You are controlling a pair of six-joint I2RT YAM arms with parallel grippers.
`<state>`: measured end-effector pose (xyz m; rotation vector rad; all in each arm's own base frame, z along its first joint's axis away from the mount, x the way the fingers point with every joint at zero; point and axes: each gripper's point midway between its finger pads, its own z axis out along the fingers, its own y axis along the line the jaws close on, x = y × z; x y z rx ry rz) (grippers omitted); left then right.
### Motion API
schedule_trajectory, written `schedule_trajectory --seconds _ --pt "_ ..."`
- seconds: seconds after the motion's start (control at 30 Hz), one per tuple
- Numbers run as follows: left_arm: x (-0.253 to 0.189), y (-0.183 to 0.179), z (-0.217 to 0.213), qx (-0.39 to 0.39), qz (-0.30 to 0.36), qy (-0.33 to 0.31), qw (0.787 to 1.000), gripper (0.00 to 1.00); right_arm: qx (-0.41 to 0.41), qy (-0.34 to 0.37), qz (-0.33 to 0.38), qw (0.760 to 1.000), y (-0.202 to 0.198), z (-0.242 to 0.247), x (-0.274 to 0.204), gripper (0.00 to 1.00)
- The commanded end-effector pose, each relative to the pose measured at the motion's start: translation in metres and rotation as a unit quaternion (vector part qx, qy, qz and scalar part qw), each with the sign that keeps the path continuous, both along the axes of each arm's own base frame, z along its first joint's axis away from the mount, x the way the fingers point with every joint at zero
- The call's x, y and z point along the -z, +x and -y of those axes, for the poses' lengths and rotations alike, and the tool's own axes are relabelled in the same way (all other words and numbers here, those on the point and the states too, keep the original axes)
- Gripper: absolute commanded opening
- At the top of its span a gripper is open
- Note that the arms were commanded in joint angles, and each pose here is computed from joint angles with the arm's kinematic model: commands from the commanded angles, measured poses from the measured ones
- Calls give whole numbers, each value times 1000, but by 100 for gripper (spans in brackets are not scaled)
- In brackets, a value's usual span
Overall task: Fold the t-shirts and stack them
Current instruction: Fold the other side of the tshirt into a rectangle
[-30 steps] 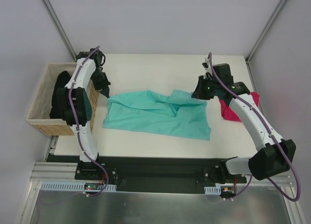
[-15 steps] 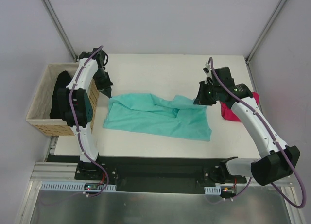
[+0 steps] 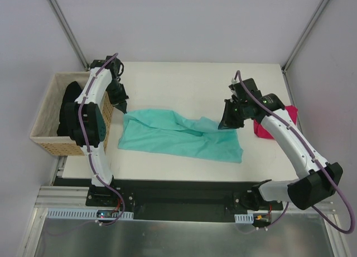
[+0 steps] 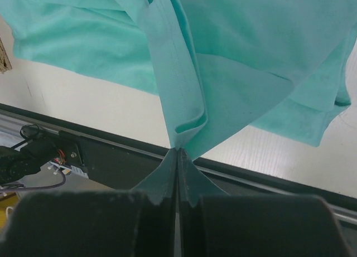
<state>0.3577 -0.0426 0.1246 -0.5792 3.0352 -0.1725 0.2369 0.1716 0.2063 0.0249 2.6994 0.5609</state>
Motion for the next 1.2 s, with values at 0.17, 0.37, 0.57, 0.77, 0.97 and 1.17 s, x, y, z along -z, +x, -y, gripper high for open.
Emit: schedule_trajectory --seconds 0.17,0.37,0.57,0.77,0.97,1.17 --pt "-28 -15 -6 8 20 16 1000 0 25 6 -118 993 -29 -14 7 1" --pt "-38 -16 -7 6 32 17 999 0 40 -7 -183 982 -43 -13 33 1" --pt "-43 -15 -9 5 39 24 999 0 53 -19 -228 972 -54 -11 50 1" --pt "-39 -19 -9 11 25 22 999 0 49 -39 -274 960 -65 -9 65 1" --pt "-38 -20 -11 13 25 28 999 0 42 -49 -311 948 -73 -8 78 1" --pt "-37 -20 -12 16 23 31 999 0 31 -59 -341 938 -77 -9 91 1"
